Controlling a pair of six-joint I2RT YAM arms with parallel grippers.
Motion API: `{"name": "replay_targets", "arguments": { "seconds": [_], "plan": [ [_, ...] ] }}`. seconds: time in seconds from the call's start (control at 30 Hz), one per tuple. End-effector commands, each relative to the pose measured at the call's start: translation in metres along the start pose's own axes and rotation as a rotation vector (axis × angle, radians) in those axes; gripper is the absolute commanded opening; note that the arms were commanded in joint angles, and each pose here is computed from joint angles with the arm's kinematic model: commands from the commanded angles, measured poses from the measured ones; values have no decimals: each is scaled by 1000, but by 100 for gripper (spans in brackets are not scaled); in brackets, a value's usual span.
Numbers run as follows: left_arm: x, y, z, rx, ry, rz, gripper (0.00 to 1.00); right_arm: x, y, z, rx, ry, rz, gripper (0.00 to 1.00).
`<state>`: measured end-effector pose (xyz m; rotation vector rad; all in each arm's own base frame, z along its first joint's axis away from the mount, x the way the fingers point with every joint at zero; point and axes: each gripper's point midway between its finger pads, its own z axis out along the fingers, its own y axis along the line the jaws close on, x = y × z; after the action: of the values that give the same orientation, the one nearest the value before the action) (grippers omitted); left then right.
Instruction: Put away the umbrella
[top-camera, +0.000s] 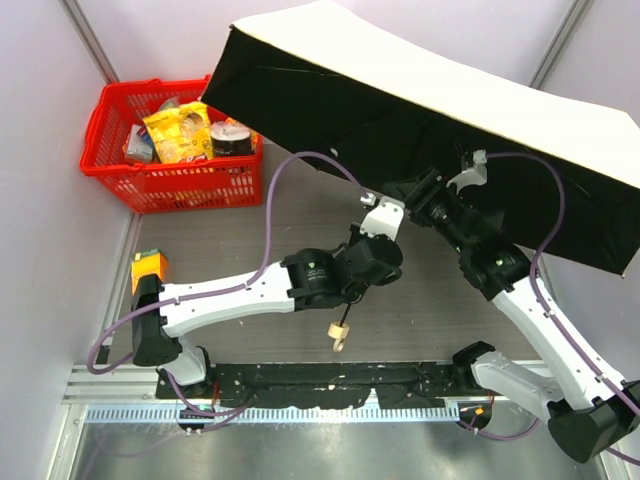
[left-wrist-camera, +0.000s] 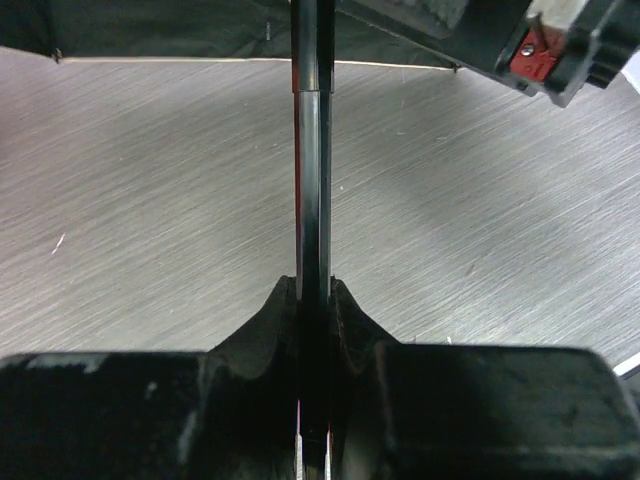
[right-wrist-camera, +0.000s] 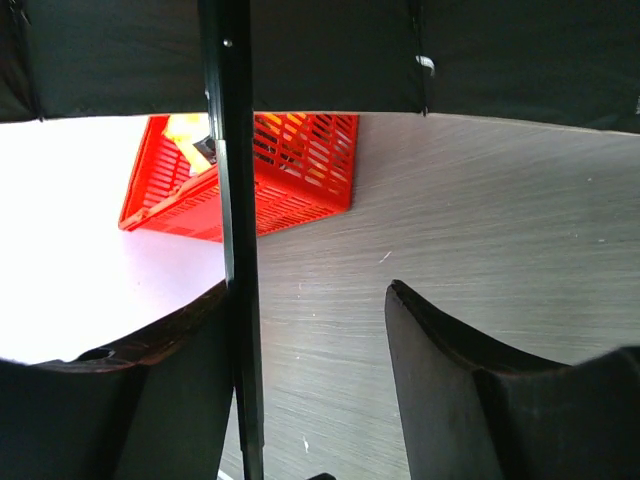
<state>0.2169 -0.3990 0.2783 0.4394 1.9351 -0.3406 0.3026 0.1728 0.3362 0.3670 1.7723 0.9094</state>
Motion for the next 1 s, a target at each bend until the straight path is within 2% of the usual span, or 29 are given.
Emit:
{"name": "replay_targets", "arguments": {
  "seconds": [0.0,0.13,0.2,0.23,0.27,0.3,0.33,0.37,0.43,0.5,0.53,0.57,0.7,0.8,0.97],
  "plan": [
    [-30,4,-9,-55,-118,-47,0,-14,-7,-4,21,-110,64,61],
    [-23,-5,-7,-51,-105,-14,0,-11,-1,1,-41,-120,84,58],
    [-18,-8,-7,-40,-90,-5,0,-9,2,5,-58,-108,86,41],
    [-15,-9,-9,-25,-78,-6,0,-14,9,5,-95,-129,89,23],
    [-13,-9,-11,-7,-68,-17,0,-8,10,5,-123,-108,89,14],
    [-10,-11,-14,22,-59,-32,0,-14,16,4,-161,-138,90,1],
    [-8,-13,-18,59,-53,-46,7,-3,22,0,-220,-97,83,1],
    [-8,-13,-23,97,-51,-62,23,-13,33,-8,-286,-140,76,1],
    [-7,-16,-38,226,-45,-111,61,-8,41,-20,-372,-136,51,1],
    [-4,-13,-48,335,-42,-190,80,-9,52,-33,-459,-149,42,1],
    [-9,-13,-54,406,-44,-268,84,-18,64,-45,-533,-190,33,1],
    [-8,-11,-57,469,-42,-320,87,-11,65,-49,-566,-172,45,1],
    [-14,-7,-66,697,-32,-535,90,-16,92,-80,-777,-217,47,1],
    [-11,-19,-66,801,16,-560,89,-19,106,-94,-874,-226,46,1],
    [-19,-61,-85,1090,76,-586,84,-29,122,-111,-951,-259,20,1]
  ]
}}
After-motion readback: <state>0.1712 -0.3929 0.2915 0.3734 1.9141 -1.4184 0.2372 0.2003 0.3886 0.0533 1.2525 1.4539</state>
